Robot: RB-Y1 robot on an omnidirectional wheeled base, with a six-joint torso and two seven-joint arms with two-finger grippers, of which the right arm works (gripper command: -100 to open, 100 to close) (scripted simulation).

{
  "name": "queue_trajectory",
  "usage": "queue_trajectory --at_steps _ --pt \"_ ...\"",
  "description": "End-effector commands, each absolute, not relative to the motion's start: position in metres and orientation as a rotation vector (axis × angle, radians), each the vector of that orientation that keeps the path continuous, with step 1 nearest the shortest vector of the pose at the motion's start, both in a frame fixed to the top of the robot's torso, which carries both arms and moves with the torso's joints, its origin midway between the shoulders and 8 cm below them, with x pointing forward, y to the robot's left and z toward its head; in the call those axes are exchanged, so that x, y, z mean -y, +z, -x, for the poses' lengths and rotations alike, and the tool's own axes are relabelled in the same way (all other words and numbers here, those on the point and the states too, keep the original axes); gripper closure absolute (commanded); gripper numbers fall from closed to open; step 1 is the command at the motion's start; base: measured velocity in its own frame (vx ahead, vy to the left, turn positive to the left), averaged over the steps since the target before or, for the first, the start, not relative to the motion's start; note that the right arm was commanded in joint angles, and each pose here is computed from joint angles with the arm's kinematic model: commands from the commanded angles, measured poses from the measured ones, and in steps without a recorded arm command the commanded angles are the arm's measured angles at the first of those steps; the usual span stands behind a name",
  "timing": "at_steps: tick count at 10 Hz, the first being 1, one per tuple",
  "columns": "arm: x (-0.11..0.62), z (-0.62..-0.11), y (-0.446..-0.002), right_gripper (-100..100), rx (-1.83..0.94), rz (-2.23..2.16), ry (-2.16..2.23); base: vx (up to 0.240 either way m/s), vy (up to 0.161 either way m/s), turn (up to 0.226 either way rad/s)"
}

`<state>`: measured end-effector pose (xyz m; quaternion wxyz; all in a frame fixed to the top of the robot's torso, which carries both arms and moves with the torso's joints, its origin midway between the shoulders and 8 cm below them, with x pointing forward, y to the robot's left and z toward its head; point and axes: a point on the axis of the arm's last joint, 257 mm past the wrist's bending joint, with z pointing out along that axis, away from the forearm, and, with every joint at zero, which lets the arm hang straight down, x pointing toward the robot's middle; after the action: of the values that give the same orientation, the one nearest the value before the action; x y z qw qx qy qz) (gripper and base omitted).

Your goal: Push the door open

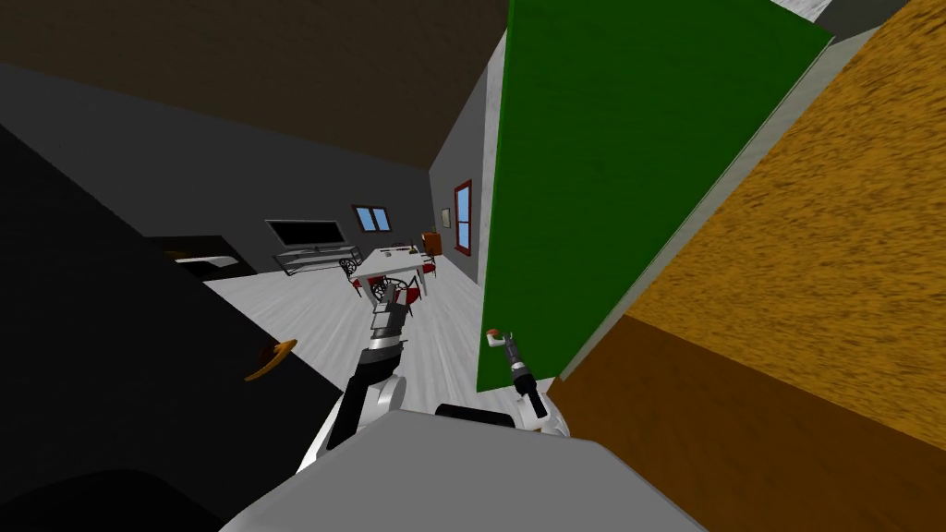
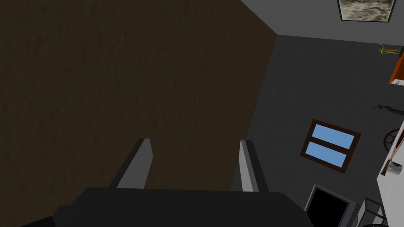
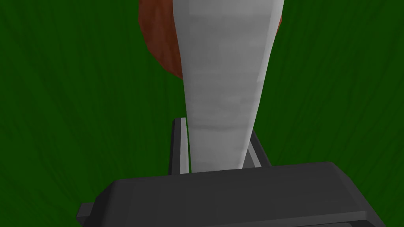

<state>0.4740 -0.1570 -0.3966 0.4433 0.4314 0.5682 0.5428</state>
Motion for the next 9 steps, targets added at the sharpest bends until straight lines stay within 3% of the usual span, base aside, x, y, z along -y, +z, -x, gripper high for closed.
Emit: queue_trajectory --at_steps 1,5,9 --pt "0.173 -0.48 -0.393 100 -1.369 -1.083 1.324 0.154 0.177 -0.085" --pt "0.188 -0.483 -0.392 100 -1.306 -1.138 1.292 0.179 0.177 -0.089" --pt "0.216 -0.486 -0.39 100 -1.27 -1.154 1.247 0.108 0.088 -0.05"
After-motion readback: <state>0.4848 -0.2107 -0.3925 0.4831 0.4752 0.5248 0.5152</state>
